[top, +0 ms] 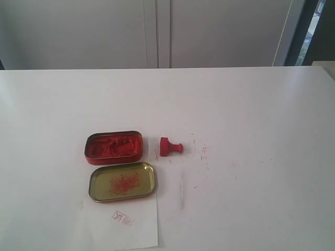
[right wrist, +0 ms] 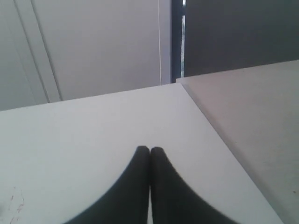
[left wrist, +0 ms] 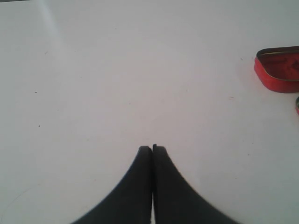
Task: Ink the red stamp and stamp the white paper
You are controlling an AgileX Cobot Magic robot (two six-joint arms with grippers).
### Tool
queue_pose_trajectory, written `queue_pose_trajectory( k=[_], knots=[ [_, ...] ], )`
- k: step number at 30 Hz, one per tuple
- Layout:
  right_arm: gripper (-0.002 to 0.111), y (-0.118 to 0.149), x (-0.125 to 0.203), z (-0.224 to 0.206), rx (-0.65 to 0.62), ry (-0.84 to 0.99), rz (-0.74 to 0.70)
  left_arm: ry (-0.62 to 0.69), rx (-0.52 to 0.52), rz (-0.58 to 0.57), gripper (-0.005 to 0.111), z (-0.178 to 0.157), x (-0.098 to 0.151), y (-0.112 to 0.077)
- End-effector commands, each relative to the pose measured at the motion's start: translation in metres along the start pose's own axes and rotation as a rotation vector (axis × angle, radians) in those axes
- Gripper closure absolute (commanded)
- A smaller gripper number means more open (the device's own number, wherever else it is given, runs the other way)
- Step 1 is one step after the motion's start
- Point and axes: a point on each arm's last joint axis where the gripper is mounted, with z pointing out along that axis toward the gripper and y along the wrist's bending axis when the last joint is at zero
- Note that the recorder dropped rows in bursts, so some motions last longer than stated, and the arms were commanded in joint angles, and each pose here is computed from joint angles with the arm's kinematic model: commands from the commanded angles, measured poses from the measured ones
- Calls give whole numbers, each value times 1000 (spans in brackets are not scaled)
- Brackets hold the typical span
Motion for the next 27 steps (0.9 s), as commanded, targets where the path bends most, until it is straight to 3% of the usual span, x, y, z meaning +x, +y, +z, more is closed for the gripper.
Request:
queue_pose_trajectory(
  k=[1,5,19,22,27],
  knots=[
    [108,-1,3,-17,-5,-101,-1,-5,-1,-13,107,0,1,0],
    [108,-3,16,-24,-12,-153,1,-5,-1,-13,107,0,1,0],
    [108,-8,83,15,14,46,-35,-4,-1,-7,107,0,1,0],
    [108,-8,88,22,11,-19,-78,-4,-1,-7,107,0,1,0],
    [108,-10,112,30,16,61,-92,-4,-1,-7,107,0,1,0]
  ],
)
